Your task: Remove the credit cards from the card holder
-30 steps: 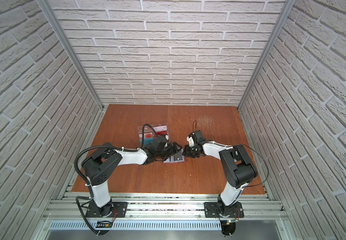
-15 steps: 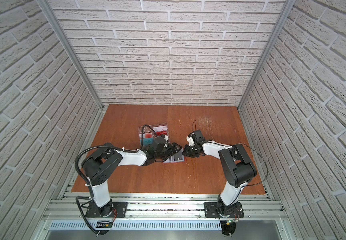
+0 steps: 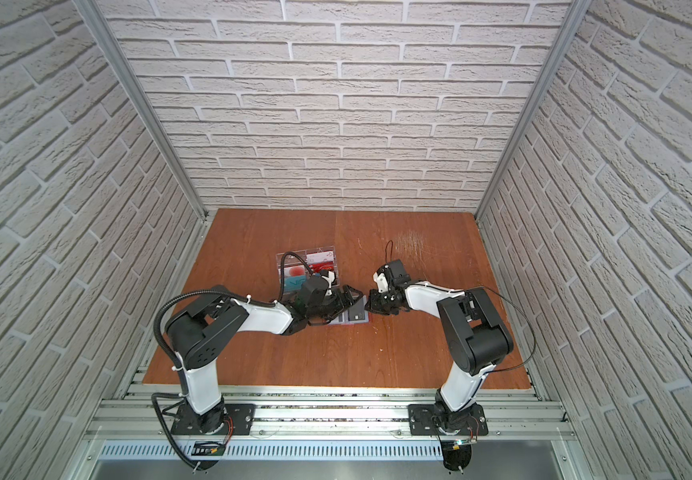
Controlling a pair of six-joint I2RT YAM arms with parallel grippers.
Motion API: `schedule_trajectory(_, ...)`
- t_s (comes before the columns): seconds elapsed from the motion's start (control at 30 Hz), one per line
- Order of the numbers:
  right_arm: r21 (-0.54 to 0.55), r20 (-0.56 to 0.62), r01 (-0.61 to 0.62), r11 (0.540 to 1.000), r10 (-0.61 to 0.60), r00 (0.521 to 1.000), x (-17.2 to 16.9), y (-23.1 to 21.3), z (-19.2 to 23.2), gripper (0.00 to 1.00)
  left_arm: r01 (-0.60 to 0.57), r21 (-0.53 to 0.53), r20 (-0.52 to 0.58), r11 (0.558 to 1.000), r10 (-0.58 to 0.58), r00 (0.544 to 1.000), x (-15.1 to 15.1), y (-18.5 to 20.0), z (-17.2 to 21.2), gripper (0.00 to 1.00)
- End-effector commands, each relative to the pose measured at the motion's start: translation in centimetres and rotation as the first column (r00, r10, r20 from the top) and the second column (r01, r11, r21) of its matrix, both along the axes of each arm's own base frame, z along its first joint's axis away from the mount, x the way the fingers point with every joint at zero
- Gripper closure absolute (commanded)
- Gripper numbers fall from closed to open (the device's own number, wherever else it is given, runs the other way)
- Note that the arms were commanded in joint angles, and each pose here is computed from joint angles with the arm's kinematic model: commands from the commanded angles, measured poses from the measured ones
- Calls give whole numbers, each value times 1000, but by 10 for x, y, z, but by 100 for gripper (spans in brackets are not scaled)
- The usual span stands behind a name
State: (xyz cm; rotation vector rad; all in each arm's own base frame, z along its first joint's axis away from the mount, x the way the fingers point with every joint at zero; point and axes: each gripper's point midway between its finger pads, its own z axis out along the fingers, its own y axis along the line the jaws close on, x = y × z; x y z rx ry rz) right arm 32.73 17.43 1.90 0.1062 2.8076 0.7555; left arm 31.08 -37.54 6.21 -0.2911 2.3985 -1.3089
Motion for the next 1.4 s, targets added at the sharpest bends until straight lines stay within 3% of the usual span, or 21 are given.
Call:
schedule_trajectory(0.0,33,-15,-17,999,18,1000,-1,10,-2,81,41,-58,-3,997,-41,999,-6,-12,1,11)
schedule_trajectory(1.07,81,-30,-21,996,24,999,-1,20,-5,83,153,-194,85,969,-139,987,-29,-27,31,22)
schedule_trajectory(1.37,107,-24,-27,994,30,999,-1,24,-3,83,163,-176,80,971,-151,985,-32,-28,23,26)
